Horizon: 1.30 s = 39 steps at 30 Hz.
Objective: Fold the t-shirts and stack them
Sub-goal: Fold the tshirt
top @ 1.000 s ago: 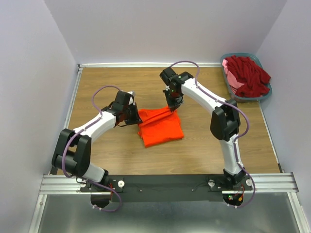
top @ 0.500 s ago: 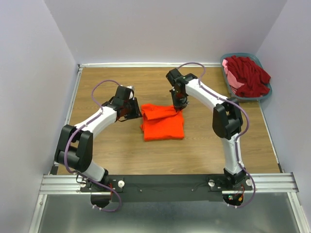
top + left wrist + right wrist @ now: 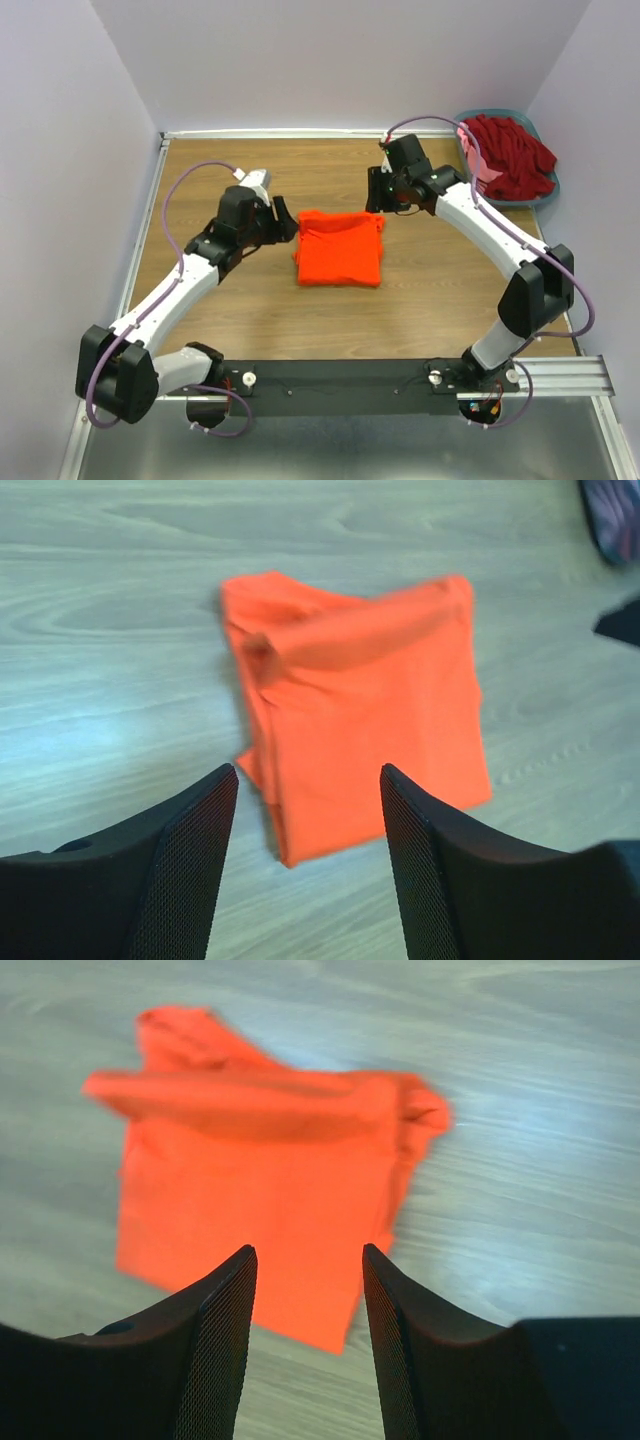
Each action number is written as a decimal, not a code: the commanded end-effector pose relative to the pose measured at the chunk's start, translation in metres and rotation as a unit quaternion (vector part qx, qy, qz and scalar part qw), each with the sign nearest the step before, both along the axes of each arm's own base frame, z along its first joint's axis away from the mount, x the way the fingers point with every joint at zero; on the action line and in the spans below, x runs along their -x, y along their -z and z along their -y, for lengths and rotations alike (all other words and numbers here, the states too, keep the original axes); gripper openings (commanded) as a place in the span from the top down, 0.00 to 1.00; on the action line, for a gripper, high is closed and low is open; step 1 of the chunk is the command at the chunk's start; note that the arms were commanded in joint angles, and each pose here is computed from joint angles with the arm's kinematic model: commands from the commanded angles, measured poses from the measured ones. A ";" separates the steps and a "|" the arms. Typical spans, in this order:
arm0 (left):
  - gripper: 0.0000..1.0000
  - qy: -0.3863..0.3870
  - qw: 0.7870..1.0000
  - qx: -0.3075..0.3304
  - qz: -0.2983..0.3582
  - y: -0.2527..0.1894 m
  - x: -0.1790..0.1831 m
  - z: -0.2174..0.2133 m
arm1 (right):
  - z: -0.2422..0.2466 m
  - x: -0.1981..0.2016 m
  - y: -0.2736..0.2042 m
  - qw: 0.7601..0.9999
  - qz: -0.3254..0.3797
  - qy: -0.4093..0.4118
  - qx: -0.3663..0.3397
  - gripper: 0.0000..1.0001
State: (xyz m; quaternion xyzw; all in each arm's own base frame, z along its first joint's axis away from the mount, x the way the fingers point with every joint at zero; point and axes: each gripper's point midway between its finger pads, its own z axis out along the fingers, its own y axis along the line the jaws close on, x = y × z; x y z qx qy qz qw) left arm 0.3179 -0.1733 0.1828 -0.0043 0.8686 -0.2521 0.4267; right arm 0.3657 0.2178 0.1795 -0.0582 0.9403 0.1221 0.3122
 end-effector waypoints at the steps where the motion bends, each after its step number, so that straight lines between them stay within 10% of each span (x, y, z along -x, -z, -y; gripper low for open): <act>1: 0.34 0.069 0.997 -0.022 -0.018 0.039 0.025 0.027 | -0.044 0.027 0.032 0.987 -0.039 -0.131 -0.080 0.46; 25: 0.50 0.077 0.995 -0.024 -0.057 0.109 -0.147 0.079 | -0.013 -0.078 0.095 0.967 -0.075 -0.072 -0.233 0.50; 39: 0.25 0.080 0.990 0.094 0.062 -0.006 -0.079 0.076 | -0.041 -0.037 0.032 0.918 -0.081 -0.147 -0.360 0.49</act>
